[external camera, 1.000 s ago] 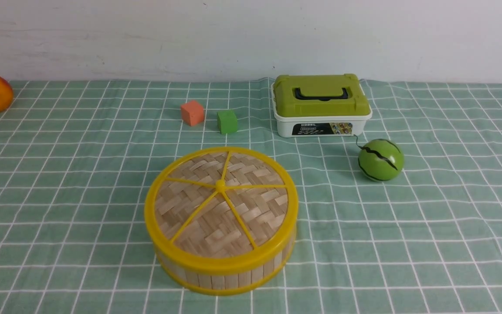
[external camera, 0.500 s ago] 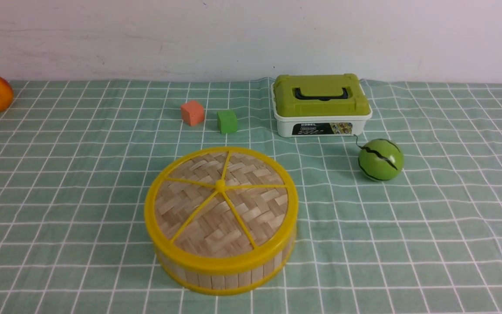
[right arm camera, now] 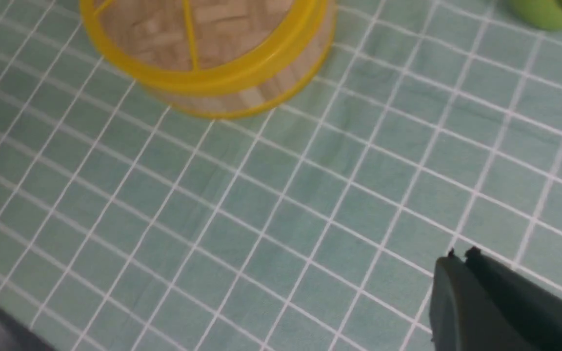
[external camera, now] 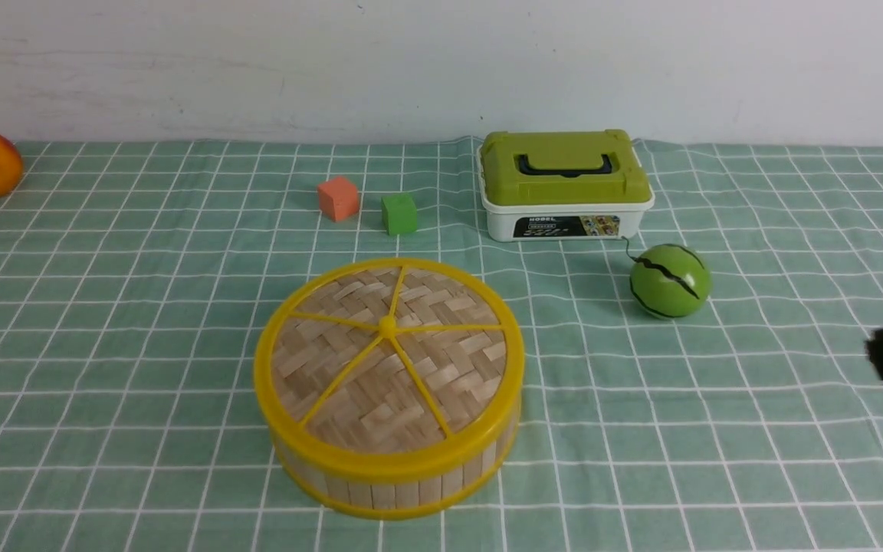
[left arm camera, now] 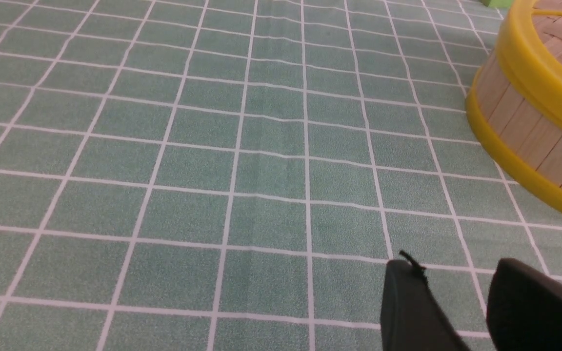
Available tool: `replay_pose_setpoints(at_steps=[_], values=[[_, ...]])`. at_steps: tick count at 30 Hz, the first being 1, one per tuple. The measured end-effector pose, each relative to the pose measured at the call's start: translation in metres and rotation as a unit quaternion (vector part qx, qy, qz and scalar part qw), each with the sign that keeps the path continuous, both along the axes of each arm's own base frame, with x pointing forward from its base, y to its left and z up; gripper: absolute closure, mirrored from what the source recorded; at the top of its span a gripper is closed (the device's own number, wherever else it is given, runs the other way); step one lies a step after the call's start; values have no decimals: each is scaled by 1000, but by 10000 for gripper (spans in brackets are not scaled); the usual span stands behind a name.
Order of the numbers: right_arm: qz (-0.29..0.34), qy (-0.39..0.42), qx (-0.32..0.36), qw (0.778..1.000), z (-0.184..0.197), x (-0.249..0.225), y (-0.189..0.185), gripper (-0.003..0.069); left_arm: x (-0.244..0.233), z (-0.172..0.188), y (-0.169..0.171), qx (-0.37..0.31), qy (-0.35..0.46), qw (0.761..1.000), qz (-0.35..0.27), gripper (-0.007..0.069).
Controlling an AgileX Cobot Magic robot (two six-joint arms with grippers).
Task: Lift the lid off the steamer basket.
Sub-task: Use the right arm to lift the lid of the steamer
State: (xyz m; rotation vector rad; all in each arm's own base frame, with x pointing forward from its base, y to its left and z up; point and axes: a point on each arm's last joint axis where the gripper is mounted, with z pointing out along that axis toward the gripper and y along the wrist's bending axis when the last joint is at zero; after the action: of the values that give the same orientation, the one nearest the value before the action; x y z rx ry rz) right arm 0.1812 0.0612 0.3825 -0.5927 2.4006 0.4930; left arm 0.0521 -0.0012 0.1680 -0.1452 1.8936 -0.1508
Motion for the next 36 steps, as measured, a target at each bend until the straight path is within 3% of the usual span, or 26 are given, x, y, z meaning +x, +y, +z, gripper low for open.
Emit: replay_pose_setpoints(at_steps=[1, 6, 14, 18, 19, 24, 29, 32, 36], values=[[43, 10, -14, 999, 3, 16, 17, 662, 0, 0, 0, 0, 0, 1000, 0, 386], [125, 25, -108, 986, 0, 62, 85, 656, 0, 0, 0, 0, 0, 1000, 0, 386], [154, 15, -174, 972, -23, 125, 187, 633, 0, 0, 0, 0, 0, 1000, 0, 386], [166, 8, -169, 971, -37, 147, 222, 578, 0, 0, 0, 0, 0, 1000, 0, 386], [164, 8, -161, 973, -47, 158, 237, 513, 0, 0, 0, 0, 0, 1000, 0, 386], [147, 18, -150, 977, -74, 181, 261, 309, 0, 0, 0, 0, 0, 1000, 0, 386], [145, 40, -160, 975, -103, 191, 270, 178, 0, 0, 0, 0, 0, 1000, 0, 386], [146, 48, -164, 974, -111, 193, 271, 170, 0, 0, 0, 0, 0, 1000, 0, 386], [147, 55, -167, 973, -118, 194, 273, 218, 0, 0, 0, 0, 0, 1000, 0, 386]])
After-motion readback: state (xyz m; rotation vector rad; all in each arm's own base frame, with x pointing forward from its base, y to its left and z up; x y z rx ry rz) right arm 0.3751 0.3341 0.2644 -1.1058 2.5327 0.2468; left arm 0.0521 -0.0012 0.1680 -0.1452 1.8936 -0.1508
